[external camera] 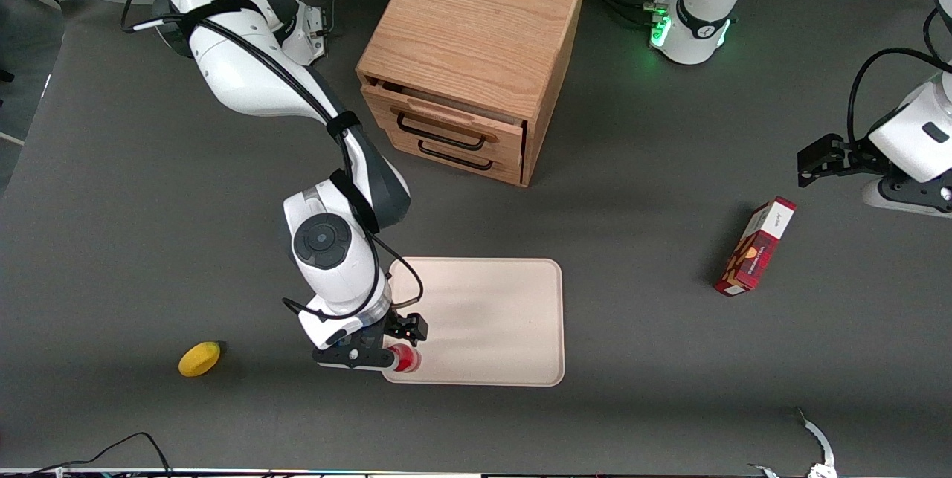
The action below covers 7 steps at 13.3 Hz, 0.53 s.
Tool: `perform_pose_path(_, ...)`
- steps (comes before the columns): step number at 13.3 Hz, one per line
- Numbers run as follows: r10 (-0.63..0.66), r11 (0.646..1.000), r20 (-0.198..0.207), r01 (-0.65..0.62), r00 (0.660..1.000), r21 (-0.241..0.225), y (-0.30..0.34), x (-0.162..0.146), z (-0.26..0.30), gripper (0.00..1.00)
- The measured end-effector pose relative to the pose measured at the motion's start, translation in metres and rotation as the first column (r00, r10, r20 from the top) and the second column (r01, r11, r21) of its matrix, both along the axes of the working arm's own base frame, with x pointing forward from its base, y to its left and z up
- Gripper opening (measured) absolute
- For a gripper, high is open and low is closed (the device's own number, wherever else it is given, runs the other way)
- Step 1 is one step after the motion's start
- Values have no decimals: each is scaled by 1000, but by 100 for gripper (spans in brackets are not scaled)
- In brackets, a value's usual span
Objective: Place coke bottle on tray
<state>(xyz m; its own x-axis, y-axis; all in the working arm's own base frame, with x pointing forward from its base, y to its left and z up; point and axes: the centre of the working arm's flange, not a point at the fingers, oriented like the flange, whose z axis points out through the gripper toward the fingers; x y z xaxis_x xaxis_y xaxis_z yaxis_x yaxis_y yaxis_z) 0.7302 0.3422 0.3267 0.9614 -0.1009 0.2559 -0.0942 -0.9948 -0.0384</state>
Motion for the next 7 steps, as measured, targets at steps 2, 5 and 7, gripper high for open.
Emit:
perform_pose_path(2, -5, 1000, 16, 5, 1000, 7, -2, 3, 13, 100)
perform_pose_path(5, -34, 999, -41, 33, 999, -25, -19, -4, 53, 100)
perform_pose_path(7, -61, 997, -69, 58, 996, -41, -40, -10, 87, 100)
